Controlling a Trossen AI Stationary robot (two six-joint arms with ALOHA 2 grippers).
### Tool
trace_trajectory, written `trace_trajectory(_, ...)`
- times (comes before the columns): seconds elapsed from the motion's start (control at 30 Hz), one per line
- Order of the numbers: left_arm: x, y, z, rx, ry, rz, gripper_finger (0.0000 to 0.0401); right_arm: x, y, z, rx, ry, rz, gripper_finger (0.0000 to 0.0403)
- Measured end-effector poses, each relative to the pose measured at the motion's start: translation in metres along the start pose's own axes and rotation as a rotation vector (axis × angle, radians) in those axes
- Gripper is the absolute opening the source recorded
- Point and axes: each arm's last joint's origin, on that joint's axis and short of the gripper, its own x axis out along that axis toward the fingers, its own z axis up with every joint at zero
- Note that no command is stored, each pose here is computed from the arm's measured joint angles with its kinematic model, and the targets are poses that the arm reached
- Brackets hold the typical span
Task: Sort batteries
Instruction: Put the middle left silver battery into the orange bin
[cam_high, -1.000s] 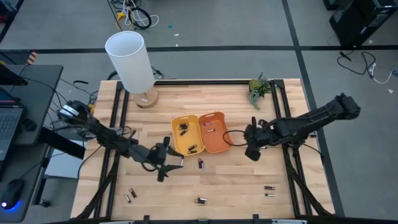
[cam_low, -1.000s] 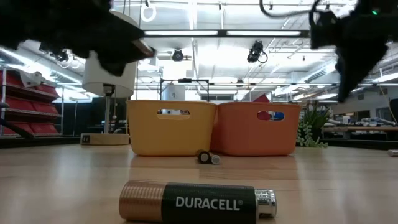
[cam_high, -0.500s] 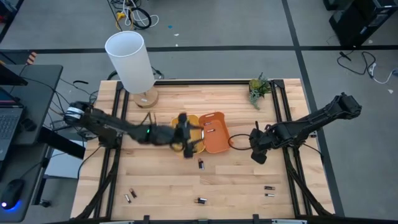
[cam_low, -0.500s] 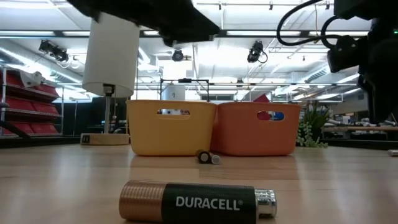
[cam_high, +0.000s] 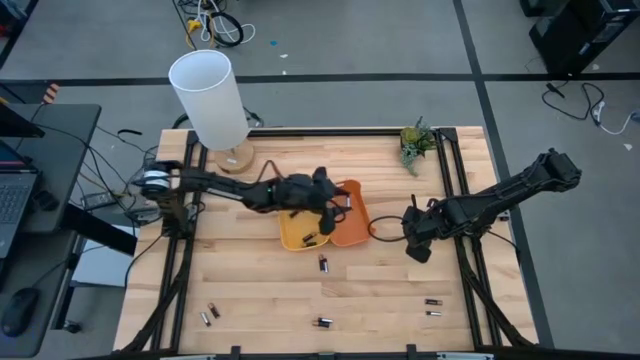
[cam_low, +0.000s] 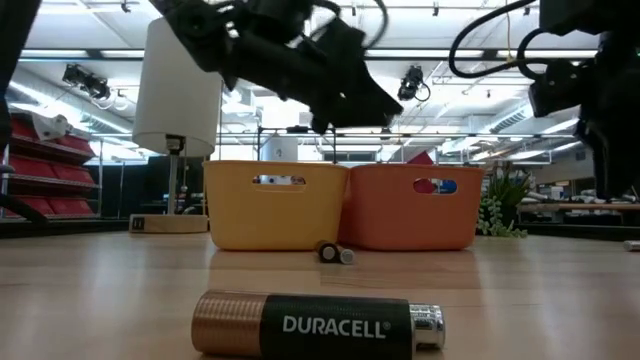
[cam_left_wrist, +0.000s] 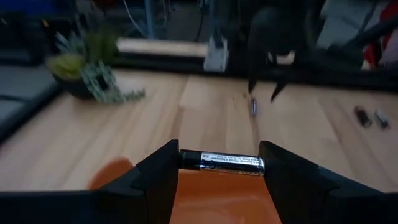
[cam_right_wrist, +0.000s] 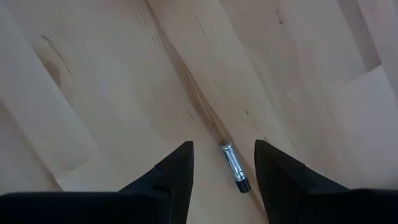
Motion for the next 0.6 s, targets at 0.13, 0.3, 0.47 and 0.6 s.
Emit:
trace_trajectory(0.13,0.017,-0.001,-0.004,0.001,0.111,0.001,0.0224,0.000,-0.003,-0.003,0.001,0.032,-0.023,0.0155)
trace_trajectory(0.3,0.023,-0.002,-0.001,0.042,0.206,0.001,0.0237,0.000,-0.004,-0.003,0.056,0.023,-0.044,0.0154)
trace_trajectory(0.47,0.023,-0.005,-0.001,0.066,0.230,-0.003,0.0265,0.006,-0.002,-0.005,0.037,0.050,-0.049,0.0154)
trace_trajectory(0.6,0.023,-0.004,-0.001,0.063,0.234,-0.002,0.0269,0.022,-0.001,-0.012,0.044,0.085,-0.034,0.0155)
